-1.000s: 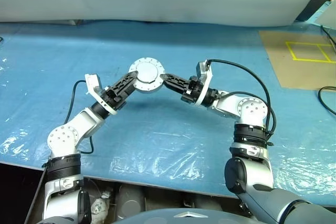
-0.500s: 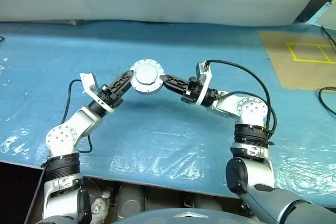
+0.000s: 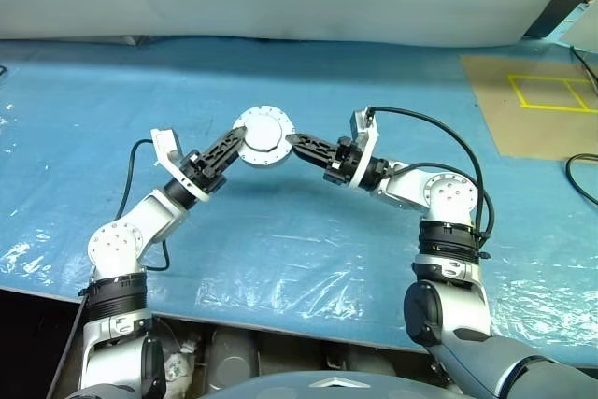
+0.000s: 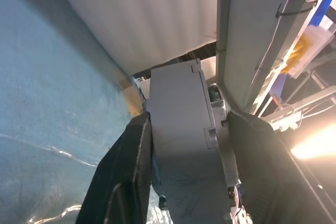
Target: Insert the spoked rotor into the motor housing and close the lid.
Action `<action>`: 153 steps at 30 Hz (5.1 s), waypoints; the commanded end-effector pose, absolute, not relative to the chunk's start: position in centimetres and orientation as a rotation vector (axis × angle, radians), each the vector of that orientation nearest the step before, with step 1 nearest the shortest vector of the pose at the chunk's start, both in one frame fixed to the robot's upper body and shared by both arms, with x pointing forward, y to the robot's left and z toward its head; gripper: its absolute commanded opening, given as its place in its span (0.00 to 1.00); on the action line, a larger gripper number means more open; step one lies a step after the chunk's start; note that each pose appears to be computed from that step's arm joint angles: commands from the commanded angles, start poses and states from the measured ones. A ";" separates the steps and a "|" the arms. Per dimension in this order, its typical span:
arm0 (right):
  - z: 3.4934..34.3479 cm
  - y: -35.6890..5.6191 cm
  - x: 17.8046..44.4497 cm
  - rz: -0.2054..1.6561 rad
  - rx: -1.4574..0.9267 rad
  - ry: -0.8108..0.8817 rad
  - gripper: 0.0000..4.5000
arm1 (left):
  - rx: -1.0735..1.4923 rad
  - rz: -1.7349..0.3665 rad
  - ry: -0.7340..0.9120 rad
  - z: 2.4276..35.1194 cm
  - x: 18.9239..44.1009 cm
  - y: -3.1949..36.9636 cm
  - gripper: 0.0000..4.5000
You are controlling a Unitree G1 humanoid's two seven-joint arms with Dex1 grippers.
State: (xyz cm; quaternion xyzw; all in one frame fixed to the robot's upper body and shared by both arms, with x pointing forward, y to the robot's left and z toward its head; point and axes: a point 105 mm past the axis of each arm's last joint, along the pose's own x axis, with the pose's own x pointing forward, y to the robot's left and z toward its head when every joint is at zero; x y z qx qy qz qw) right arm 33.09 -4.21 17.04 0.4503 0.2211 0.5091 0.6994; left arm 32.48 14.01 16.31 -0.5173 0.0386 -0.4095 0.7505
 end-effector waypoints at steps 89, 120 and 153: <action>16.7 -3.7 33.9 1.107 0.984 0.488 0.60 | -1.054 -0.304 -0.314 18.6 36.3 27.2 0.28; 15.9 -3.2 33.8 1.100 0.912 0.504 0.61 | -0.790 0.361 -0.176 9.9 33.5 40.7 0.72; 14.4 -11.2 34.3 0.730 0.037 0.147 0.61 | -0.190 -0.950 -0.010 14.7 31.4 11.0 0.72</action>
